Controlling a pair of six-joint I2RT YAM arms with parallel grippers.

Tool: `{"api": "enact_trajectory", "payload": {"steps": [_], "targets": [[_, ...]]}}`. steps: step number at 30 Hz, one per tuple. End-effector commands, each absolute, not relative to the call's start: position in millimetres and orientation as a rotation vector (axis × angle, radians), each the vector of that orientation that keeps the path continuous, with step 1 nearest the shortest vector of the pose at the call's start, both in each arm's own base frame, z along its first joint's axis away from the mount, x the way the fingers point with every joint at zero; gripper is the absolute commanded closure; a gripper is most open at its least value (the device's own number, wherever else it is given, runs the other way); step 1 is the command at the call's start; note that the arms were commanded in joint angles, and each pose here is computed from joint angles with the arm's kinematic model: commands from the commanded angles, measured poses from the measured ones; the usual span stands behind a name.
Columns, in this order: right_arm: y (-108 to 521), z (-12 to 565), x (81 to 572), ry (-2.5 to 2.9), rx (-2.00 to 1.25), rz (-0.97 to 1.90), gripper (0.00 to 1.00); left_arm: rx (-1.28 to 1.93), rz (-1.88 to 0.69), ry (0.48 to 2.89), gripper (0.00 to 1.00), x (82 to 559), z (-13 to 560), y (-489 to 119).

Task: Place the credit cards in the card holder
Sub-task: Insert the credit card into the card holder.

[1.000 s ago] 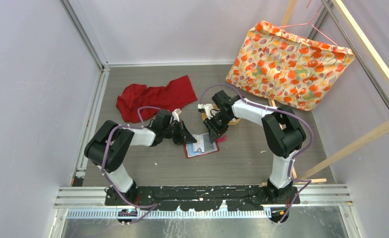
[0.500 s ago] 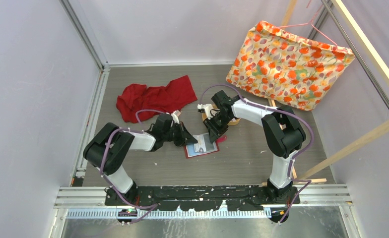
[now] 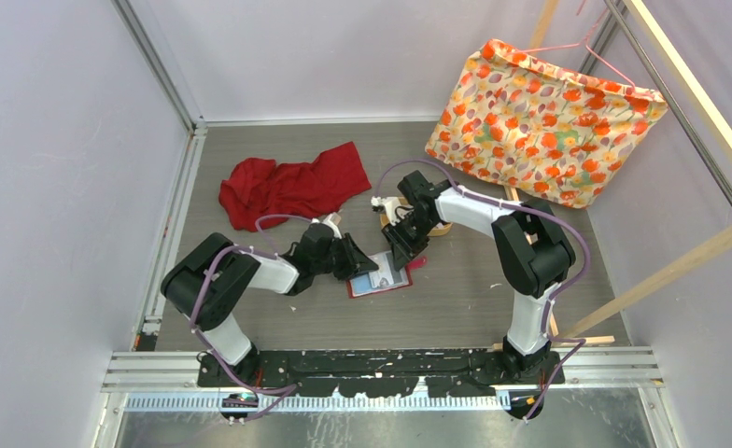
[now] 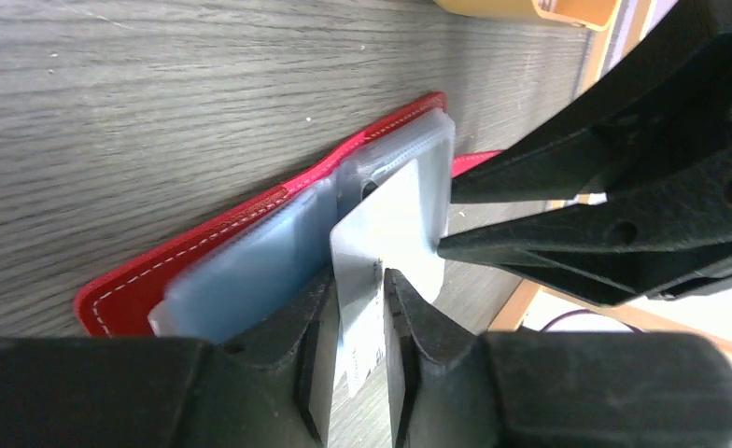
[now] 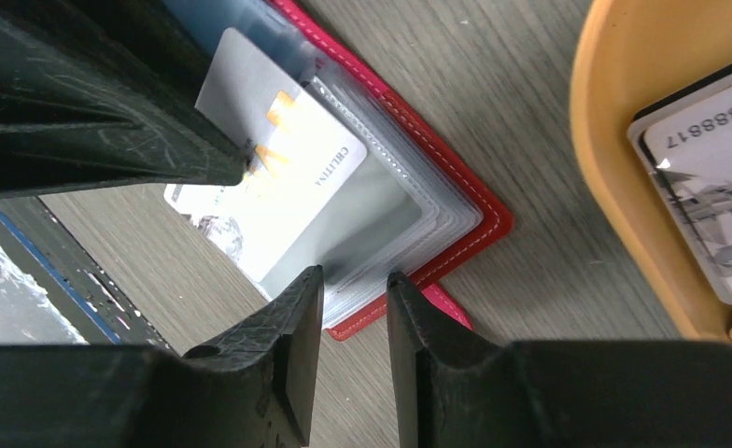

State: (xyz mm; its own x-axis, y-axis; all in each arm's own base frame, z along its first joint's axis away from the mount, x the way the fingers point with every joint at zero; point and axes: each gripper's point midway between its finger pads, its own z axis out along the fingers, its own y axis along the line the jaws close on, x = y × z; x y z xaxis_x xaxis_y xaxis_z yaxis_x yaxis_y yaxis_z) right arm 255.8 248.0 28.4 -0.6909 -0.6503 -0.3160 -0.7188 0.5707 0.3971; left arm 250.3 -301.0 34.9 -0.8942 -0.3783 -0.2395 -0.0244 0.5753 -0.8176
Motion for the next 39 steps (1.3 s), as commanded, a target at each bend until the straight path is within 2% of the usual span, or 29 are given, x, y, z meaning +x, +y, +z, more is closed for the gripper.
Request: {"api": "enact_trajectory", "payload": {"steps": [1,7,14,19,27,34,39], "targets": [[265,45,250,2.617,-1.186,0.869,0.63,-0.347,-1.149,2.432,0.71,257,32,-296],[265,47,251,2.612,-1.183,0.866,0.63,-0.289,-1.051,2.45,0.59,256,42,-285],[265,48,251,2.609,-1.185,0.862,0.63,-0.248,-0.991,2.492,0.51,250,44,-278],[265,48,251,2.61,-1.182,0.87,0.63,-0.251,-0.974,2.503,0.53,250,44,-276],[276,42,243,2.66,-1.098,0.983,0.65,-0.277,-1.035,2.51,0.66,252,43,-288],[282,43,241,2.666,-1.064,1.034,0.69,-0.295,-1.082,2.468,0.64,257,50,-307],[281,41,242,2.671,-1.059,1.022,0.7,-0.288,-1.071,2.476,0.59,258,48,-311]]}}
